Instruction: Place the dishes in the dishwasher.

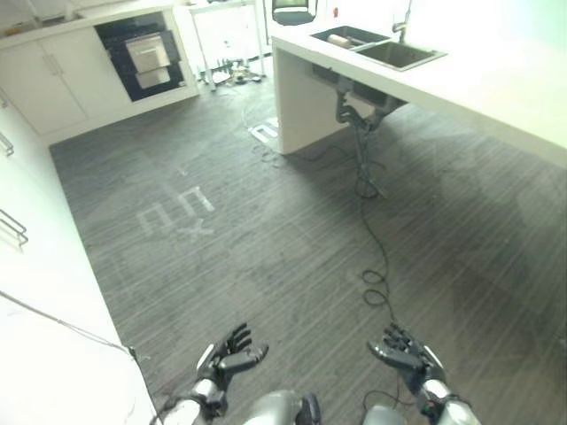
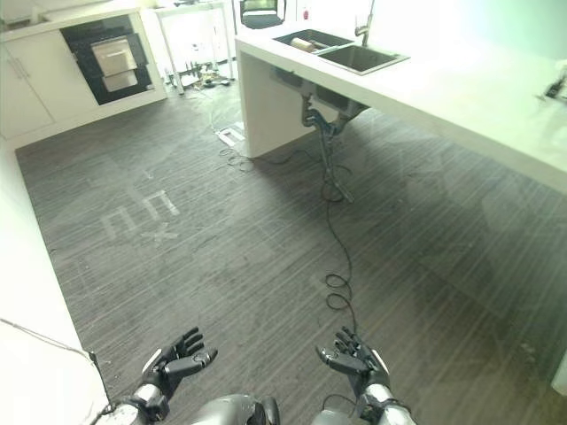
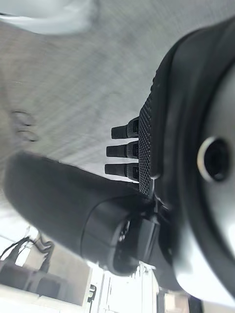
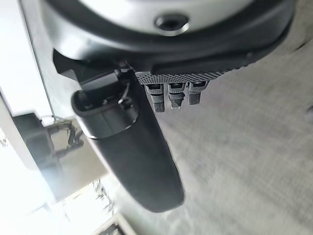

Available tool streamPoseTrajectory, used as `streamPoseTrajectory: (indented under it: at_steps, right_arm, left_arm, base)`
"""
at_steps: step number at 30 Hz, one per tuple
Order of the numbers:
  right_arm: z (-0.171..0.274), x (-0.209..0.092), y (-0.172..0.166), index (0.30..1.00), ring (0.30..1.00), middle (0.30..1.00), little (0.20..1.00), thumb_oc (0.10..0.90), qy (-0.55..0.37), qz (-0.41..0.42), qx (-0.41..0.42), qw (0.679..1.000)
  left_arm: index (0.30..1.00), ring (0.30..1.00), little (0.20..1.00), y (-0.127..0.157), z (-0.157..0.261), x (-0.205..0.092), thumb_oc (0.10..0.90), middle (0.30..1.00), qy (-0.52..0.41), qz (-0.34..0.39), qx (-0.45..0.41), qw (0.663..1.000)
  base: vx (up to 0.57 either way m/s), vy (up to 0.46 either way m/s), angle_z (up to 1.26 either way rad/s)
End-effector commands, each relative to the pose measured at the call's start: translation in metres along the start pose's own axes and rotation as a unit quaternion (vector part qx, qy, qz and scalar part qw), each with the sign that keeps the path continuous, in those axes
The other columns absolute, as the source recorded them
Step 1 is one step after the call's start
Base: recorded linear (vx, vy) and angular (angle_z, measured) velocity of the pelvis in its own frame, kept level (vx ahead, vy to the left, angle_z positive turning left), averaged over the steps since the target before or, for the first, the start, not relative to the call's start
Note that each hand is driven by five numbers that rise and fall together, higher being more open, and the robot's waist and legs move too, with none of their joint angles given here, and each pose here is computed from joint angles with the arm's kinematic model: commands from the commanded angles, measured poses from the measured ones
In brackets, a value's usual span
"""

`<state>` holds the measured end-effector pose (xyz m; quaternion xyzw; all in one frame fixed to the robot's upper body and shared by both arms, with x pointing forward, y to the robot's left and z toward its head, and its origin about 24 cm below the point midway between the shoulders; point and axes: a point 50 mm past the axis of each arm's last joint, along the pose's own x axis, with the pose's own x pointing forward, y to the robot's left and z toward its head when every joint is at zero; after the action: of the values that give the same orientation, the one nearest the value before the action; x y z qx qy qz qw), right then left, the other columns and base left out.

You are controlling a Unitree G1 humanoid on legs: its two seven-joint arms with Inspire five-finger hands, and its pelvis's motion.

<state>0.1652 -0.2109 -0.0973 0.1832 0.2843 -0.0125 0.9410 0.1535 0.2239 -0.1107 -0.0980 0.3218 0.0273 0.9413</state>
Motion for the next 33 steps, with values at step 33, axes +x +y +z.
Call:
streamPoseTrajectory:
  at_steps: [33]
  right_arm:
    - [0.054, 0.004, -0.018, 0.9, 0.9, 0.9, 0.9, 0.8, -0.109, 0.0, -0.033, 0.993]
  left_arm:
    - [0.9, 0.9, 0.9, 0.004, -0.015, -0.018, 0.8, 0.9, -0.02, -0.041, 0.049, 0.998]
  base:
    - [0.49, -0.024, -0.25]
